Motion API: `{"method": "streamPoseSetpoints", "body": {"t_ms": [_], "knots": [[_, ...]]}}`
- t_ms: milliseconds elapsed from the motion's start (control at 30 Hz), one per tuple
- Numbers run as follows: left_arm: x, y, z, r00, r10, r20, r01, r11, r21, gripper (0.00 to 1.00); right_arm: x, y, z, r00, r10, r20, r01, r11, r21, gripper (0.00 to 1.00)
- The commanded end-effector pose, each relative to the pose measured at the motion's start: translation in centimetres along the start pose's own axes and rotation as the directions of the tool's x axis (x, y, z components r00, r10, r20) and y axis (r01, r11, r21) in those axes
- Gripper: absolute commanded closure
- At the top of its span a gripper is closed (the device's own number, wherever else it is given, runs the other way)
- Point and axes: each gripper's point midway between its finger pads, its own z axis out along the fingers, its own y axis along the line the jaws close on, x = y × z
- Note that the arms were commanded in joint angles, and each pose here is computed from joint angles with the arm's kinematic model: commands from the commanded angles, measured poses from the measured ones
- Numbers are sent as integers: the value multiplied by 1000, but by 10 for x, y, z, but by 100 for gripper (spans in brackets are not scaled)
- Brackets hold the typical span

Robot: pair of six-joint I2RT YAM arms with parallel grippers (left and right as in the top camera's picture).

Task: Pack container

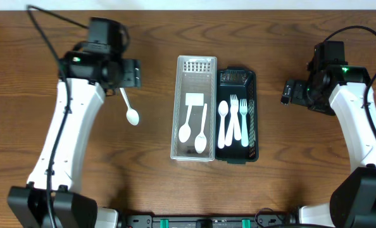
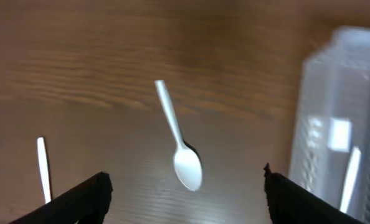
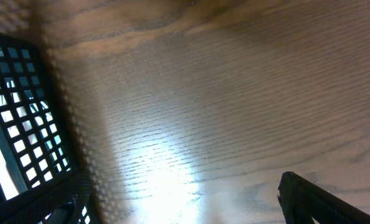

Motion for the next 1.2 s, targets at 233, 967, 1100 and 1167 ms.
{"method": "streamPoseSetpoints", "body": {"t_ms": [233, 967, 1100, 1167], "knots": [[41, 23, 113, 948, -124, -292, 133, 991, 12, 19, 2, -3, 1, 1000, -12, -10, 12, 1000, 11, 1], [102, 19, 194, 834, -188, -519, 192, 980, -46, 19, 4, -3, 1, 1000, -15, -16, 16, 1000, 13, 1], [104, 19, 193, 828, -191, -527, 193, 980, -51, 29, 3, -3, 1, 1000, -15, -16, 16, 1000, 12, 1], [105, 20, 192, 826, -191, -531, 193, 980, -52, 45, 4, -3, 1, 1000, -15, -16, 16, 1000, 13, 1]]}}
